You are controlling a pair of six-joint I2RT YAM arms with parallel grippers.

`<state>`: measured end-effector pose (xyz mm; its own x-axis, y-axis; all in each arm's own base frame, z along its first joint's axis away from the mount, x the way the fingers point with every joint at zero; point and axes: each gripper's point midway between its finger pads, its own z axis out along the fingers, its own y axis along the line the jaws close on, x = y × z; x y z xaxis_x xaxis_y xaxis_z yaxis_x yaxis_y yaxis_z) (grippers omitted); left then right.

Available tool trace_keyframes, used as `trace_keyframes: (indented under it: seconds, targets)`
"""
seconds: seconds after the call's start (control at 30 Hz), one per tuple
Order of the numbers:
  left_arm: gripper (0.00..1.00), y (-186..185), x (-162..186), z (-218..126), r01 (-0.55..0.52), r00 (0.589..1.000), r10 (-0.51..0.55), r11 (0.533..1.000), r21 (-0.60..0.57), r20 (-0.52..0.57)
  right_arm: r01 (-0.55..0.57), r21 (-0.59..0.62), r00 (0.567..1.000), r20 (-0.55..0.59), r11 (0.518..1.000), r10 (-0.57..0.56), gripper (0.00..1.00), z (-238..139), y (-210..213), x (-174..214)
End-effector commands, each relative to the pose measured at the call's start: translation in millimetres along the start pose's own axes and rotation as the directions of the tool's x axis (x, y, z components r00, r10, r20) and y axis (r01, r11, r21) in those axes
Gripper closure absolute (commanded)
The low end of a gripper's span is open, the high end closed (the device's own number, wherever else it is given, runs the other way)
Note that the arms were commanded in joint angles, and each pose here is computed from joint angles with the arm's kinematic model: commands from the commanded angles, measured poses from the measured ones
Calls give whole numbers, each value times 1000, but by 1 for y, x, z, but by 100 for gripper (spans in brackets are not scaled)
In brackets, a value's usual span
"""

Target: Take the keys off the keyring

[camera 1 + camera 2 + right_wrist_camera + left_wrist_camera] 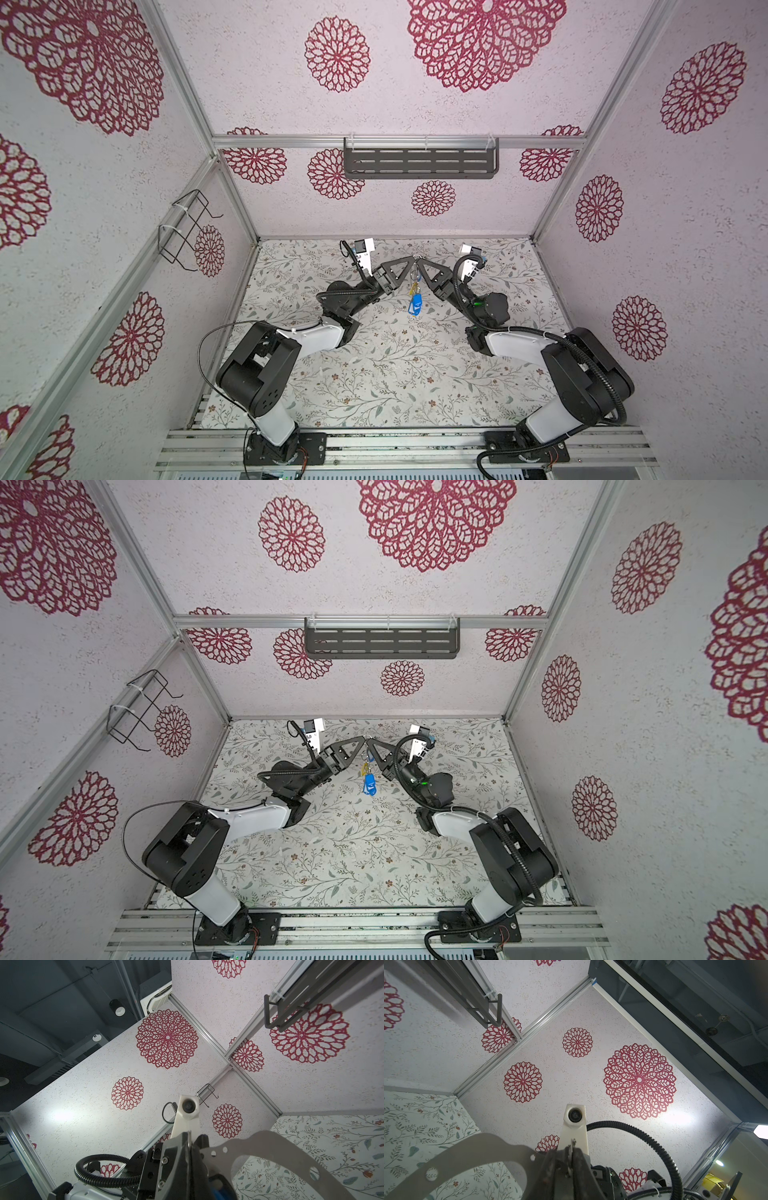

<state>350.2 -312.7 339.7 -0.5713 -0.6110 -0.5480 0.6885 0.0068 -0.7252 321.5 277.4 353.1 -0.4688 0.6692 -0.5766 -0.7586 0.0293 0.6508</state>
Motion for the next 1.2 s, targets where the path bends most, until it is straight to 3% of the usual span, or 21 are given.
trace_keyframes:
  seconds: [0.0, 0.27, 0.63, 0.87, 1.03, 1.17]
  targets:
    - [79, -12, -4, 6, -9, 1000, 9, 999, 50, 6, 68, -164, 996, 66, 984, -58, 100, 7, 47, -20]
    - [81, -8, 0, 8, -1, 1000, 1, 999, 49, -7, 65, -160, 996, 64, 985, -55, 100, 8, 45, -20]
    - [100, -11, 1, 8, 0, 1000, 1, 999, 54, -10, 66, -149, 996, 69, 987, -56, 100, 7, 44, -20]
    - [100, -15, 1, 7, -22, 999, 23, 999, 39, -26, 62, -122, 997, 60, 991, -55, 100, 7, 40, -20]
    - [100, -12, -2, 5, -43, 997, 40, 998, -48, -65, 159, -2, 987, -8, 987, -159, 71, -11, 30, -24]
    - [100, -21, -6, 4, -74, 993, 68, 995, -64, -99, 353, 161, 932, -150, 922, -331, 62, -30, 16, -19]
